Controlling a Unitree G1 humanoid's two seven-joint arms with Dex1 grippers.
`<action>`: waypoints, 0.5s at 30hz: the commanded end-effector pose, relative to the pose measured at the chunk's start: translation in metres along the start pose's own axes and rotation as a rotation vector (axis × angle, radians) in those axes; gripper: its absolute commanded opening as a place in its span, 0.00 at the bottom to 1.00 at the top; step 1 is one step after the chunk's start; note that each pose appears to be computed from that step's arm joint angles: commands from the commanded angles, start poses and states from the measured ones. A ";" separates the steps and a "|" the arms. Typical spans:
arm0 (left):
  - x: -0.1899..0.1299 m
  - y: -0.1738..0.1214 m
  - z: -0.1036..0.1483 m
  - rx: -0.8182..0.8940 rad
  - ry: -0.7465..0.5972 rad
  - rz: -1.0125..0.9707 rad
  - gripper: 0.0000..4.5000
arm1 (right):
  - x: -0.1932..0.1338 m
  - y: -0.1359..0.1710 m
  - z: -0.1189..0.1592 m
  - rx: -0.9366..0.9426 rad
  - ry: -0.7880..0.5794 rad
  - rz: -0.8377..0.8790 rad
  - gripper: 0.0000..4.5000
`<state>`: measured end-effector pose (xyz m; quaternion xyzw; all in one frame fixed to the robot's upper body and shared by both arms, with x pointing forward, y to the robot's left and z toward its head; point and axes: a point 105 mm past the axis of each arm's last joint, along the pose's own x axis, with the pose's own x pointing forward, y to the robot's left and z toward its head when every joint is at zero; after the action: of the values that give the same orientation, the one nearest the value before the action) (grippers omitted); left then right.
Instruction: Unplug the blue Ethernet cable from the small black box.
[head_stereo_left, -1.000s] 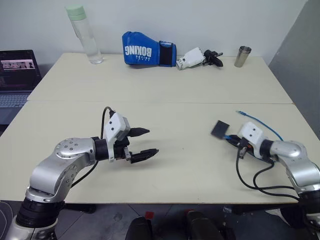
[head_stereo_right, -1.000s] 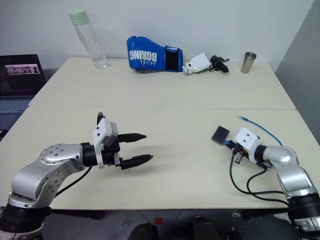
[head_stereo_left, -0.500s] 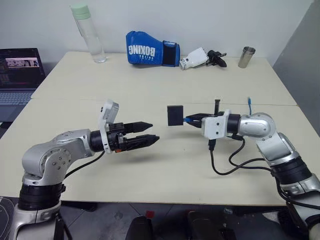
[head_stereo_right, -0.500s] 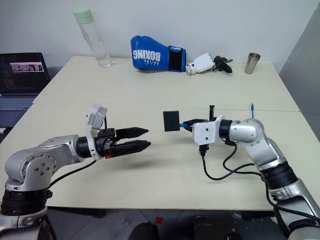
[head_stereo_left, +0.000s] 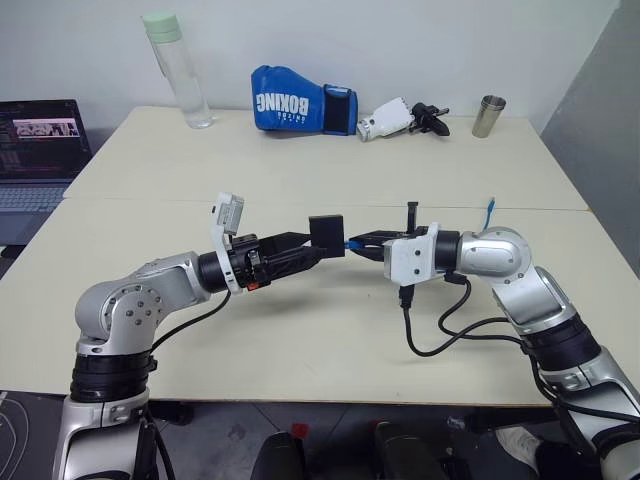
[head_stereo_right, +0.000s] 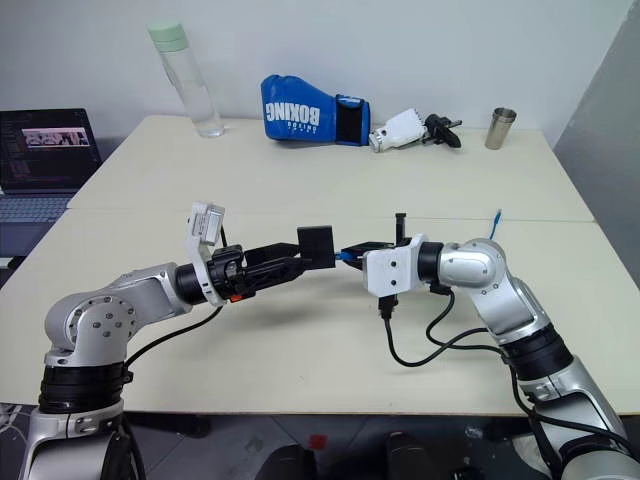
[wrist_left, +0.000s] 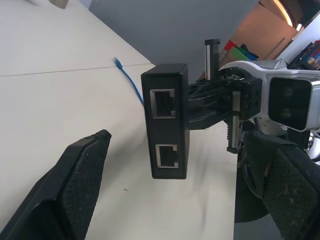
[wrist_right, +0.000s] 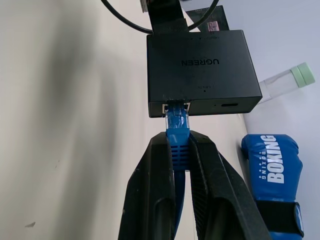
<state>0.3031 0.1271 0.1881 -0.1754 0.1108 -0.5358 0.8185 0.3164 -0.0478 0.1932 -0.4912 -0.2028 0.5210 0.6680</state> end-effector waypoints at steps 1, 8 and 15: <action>0.001 -0.005 0.011 0.029 -0.029 -0.033 1.00 | 0.000 -0.010 0.016 -0.039 -0.046 -0.023 0.03; 0.005 -0.007 0.010 -0.008 -0.029 -0.075 0.73 | 0.001 -0.011 0.019 -0.050 -0.059 -0.028 0.03; 0.009 -0.006 0.010 -0.028 -0.024 -0.097 0.42 | 0.002 -0.015 0.025 -0.087 -0.080 -0.044 0.03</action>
<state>0.3073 0.1225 0.1898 -0.2063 0.1133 -0.5539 0.7986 0.3141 -0.0419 0.1954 -0.4844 -0.2148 0.5241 0.6667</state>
